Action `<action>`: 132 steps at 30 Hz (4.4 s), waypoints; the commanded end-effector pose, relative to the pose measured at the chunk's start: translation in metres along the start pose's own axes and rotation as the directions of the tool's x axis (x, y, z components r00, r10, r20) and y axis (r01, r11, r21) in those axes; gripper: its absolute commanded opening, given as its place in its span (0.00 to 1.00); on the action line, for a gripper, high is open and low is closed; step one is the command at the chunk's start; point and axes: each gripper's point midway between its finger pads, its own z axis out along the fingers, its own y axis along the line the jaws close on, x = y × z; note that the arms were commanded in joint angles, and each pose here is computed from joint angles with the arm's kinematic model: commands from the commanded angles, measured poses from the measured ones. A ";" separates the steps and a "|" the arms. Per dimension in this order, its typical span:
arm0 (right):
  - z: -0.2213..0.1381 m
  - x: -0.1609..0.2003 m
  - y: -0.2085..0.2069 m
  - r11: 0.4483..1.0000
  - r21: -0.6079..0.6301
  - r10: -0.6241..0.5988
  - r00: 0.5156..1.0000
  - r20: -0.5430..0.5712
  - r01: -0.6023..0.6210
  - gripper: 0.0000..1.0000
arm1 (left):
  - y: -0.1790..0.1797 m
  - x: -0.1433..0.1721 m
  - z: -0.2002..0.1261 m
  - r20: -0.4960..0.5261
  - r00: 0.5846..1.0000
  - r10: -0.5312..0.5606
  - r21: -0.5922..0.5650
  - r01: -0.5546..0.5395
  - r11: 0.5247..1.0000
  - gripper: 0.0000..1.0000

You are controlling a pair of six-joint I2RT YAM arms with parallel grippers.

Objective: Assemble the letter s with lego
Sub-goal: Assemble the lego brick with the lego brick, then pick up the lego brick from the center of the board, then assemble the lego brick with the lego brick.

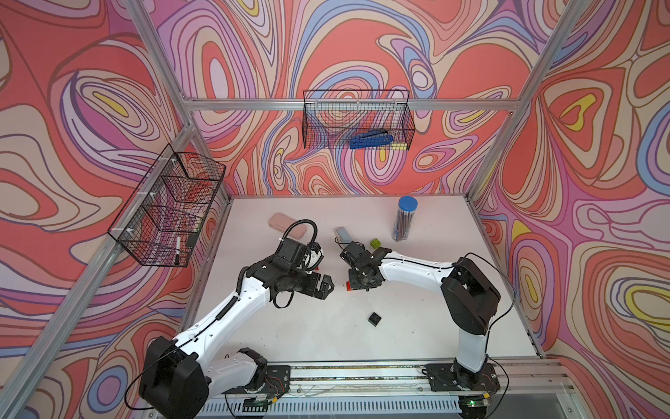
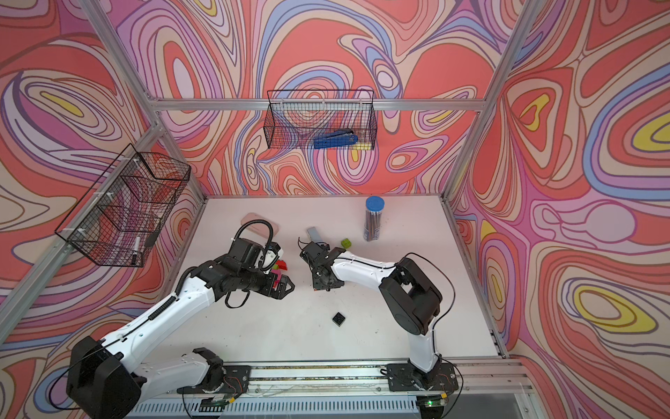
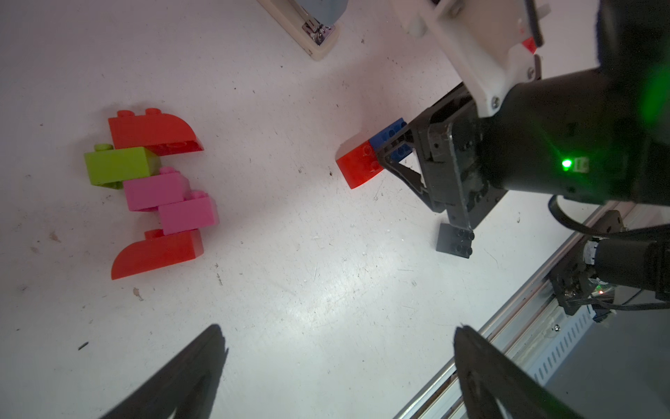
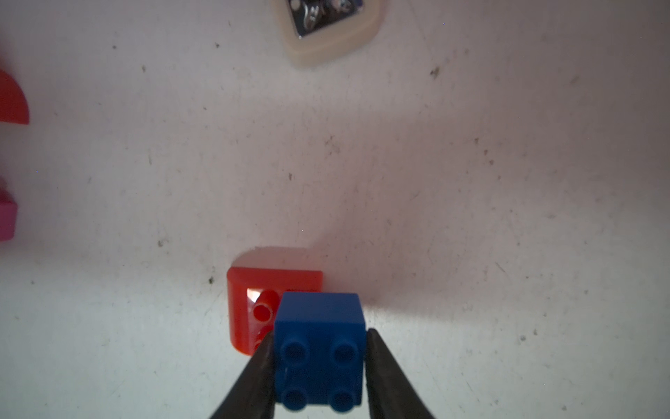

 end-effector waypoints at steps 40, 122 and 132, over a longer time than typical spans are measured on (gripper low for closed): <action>-0.068 0.109 -0.013 0.961 -0.121 -0.249 0.969 -0.001 0.247 0.55 | -0.015 0.013 -0.007 -0.041 0.998 -0.045 0.089 0.048 0.995 1.00; -0.032 -0.011 0.016 0.997 0.000 -0.079 0.996 -0.029 0.079 0.26 | 0.001 0.030 -0.024 -0.006 0.991 -0.136 0.117 0.135 0.984 1.00; -0.023 -0.012 0.016 0.999 -0.003 -0.053 0.998 -0.037 0.053 0.26 | 0.002 0.031 -0.022 -0.010 0.990 -0.137 0.119 0.138 0.983 1.00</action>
